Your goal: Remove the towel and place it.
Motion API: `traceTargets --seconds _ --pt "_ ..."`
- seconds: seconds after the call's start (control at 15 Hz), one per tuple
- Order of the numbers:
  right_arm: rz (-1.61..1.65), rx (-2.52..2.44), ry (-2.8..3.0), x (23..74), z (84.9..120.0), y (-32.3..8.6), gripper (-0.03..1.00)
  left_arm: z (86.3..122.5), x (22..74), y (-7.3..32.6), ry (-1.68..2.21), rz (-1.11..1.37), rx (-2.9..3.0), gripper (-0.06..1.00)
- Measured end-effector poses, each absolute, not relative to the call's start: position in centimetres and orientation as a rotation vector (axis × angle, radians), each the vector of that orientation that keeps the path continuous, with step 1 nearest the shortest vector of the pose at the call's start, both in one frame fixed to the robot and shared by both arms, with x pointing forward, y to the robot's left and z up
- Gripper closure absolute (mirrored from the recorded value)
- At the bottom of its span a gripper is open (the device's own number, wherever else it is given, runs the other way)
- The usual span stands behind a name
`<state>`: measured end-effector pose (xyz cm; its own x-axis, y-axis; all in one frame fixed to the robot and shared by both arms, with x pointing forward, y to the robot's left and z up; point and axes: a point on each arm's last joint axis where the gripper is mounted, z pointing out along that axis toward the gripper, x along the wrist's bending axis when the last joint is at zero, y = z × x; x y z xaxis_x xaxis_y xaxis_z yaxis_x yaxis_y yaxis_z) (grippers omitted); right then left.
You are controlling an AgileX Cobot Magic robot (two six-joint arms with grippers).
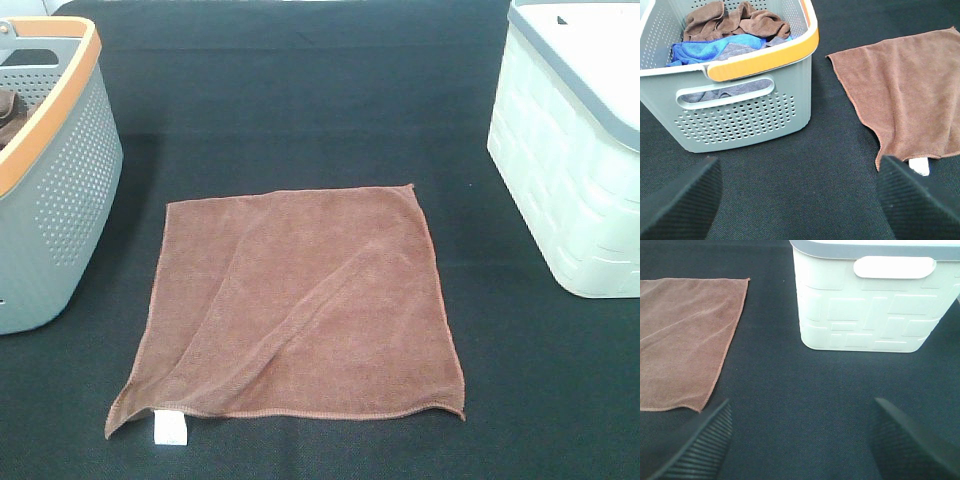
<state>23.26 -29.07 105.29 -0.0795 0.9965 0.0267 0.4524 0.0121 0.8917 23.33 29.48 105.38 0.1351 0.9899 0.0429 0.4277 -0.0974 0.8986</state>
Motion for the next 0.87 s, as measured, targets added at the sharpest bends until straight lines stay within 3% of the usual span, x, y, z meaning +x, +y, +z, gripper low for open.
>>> traceTargets --seconds 0.87 --pt "1.02 1.512 1.61 23.23 105.29 -29.06 0.25 105.38 23.33 29.5 1.397 0.925 1.644 0.14"
